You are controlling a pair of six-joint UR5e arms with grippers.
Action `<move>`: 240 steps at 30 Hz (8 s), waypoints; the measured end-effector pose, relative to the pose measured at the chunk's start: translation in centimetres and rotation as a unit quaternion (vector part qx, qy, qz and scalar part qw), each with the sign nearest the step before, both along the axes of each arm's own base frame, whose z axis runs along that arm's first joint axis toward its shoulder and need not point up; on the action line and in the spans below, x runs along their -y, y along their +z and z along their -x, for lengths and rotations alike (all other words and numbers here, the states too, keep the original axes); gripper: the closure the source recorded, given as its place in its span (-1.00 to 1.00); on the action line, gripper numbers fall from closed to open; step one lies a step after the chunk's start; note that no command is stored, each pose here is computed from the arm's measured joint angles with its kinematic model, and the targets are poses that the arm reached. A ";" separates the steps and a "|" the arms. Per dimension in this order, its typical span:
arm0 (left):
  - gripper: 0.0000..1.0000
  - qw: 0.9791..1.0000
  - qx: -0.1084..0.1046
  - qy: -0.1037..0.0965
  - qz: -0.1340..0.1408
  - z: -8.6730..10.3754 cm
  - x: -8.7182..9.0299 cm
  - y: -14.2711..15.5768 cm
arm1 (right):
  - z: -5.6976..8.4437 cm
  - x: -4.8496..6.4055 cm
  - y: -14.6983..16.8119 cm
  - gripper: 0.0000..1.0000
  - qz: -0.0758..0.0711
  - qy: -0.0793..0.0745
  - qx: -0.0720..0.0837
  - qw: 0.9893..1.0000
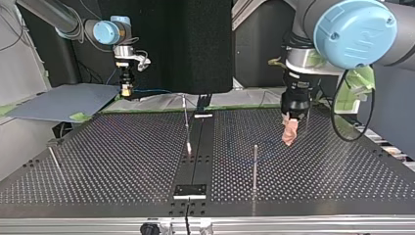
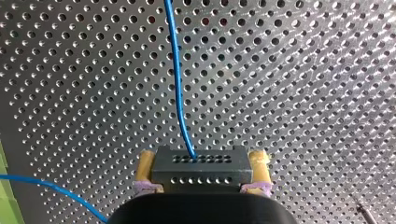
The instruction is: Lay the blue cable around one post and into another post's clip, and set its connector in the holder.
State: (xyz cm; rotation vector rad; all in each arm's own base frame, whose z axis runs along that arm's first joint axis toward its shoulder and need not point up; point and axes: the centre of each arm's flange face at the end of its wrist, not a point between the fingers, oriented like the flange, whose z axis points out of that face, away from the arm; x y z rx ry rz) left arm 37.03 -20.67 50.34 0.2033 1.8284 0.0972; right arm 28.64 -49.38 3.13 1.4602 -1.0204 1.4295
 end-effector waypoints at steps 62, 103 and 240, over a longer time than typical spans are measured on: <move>-1.00 0.978 -0.139 -0.141 0.071 11.1 21.7 -36.4 | 0.5 -0.3 -0.3 0.62 -0.012 -0.020 -0.027 0.999; -1.00 0.968 -0.121 -0.103 0.196 0.5 20.7 -52.4 | -1.7 -2.3 -0.6 0.62 -0.029 0.015 -0.045 0.998; 1.00 0.940 0.048 -0.130 0.312 -9.7 22.9 -56.6 | -2.6 -2.3 -1.4 0.62 -0.036 0.041 -0.007 0.998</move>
